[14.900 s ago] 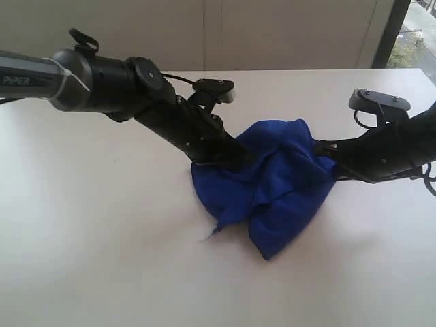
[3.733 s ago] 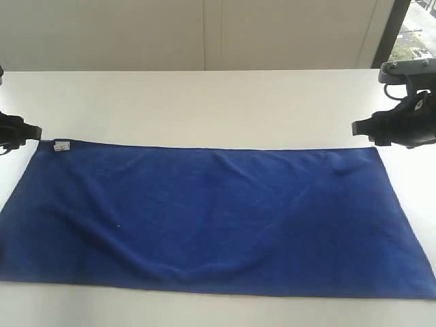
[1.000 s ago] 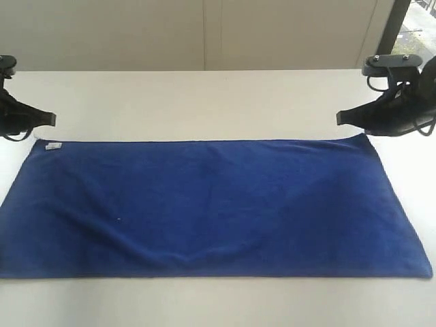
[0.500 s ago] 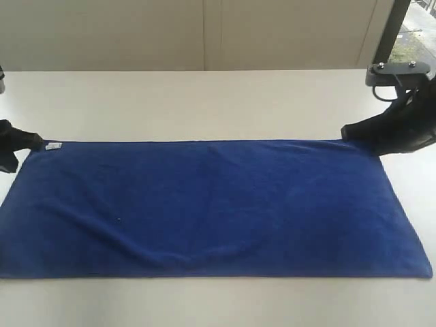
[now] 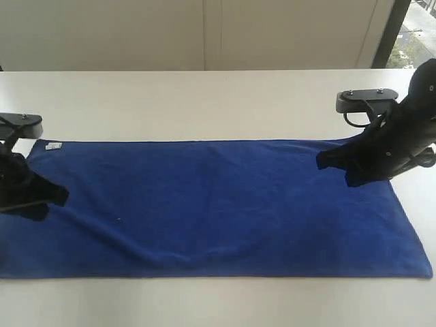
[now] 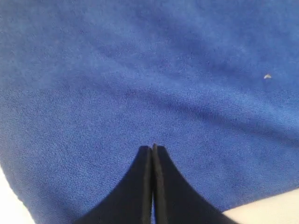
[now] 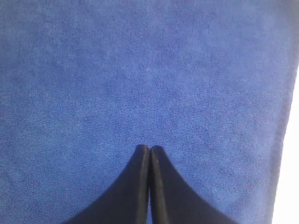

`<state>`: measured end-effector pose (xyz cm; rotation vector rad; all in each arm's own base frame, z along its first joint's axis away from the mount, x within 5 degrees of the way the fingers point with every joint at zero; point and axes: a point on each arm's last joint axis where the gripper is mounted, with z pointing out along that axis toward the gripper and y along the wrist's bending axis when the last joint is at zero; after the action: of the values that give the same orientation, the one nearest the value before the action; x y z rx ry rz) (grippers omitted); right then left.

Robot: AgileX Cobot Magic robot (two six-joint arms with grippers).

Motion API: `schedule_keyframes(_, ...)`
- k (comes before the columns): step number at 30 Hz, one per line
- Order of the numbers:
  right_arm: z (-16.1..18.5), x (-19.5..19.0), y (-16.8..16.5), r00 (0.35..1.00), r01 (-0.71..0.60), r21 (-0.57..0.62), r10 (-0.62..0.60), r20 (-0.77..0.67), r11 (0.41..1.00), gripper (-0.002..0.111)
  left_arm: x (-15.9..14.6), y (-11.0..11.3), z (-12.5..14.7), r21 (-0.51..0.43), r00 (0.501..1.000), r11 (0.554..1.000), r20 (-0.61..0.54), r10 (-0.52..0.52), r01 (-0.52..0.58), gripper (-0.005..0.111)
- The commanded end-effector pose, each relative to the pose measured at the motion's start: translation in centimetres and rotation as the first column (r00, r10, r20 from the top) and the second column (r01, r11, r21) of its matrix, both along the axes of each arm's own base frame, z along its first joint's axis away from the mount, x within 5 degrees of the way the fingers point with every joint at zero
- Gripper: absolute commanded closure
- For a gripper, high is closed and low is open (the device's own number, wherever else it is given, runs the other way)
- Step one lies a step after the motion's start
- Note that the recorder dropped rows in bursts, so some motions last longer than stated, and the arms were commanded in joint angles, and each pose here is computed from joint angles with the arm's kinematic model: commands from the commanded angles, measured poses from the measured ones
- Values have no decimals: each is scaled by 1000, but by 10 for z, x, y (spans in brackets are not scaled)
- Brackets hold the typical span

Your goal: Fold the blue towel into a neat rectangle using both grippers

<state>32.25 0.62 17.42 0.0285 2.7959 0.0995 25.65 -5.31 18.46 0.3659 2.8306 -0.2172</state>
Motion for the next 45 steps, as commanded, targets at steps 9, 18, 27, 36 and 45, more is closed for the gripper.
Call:
schedule_keyframes(9, -10, -7, -1, 1000, -25, -24, 25, 14, 999, 108, -7, -2, -43, 20, 982, 1000, -189, -15, 20, 107)
schedule_keyframes(18, -10, -7, -2, 999, -33, -33, 34, 14, 999, 108, -11, 3, -43, 72, 972, 993, -226, -71, 89, 107)
schedule_keyframes(27, -9, -6, -2, 999, -33, -34, 34, 17, 999, 108, -3, 1, -37, 66, 977, 994, -202, -70, 85, 107)
schedule_keyframes(36, -7, -4, -2, 1000, 0, -18, 1, 26, 1000, 108, 11, -2, 3, 39, 997, 997, -50, -66, 68, 107)
schedule_keyframes(45, -3, -5, -27, 997, 77, -14, -77, 7, 997, 108, 12, 27, 24, 61, 999, 998, 36, 20, -22, 107)
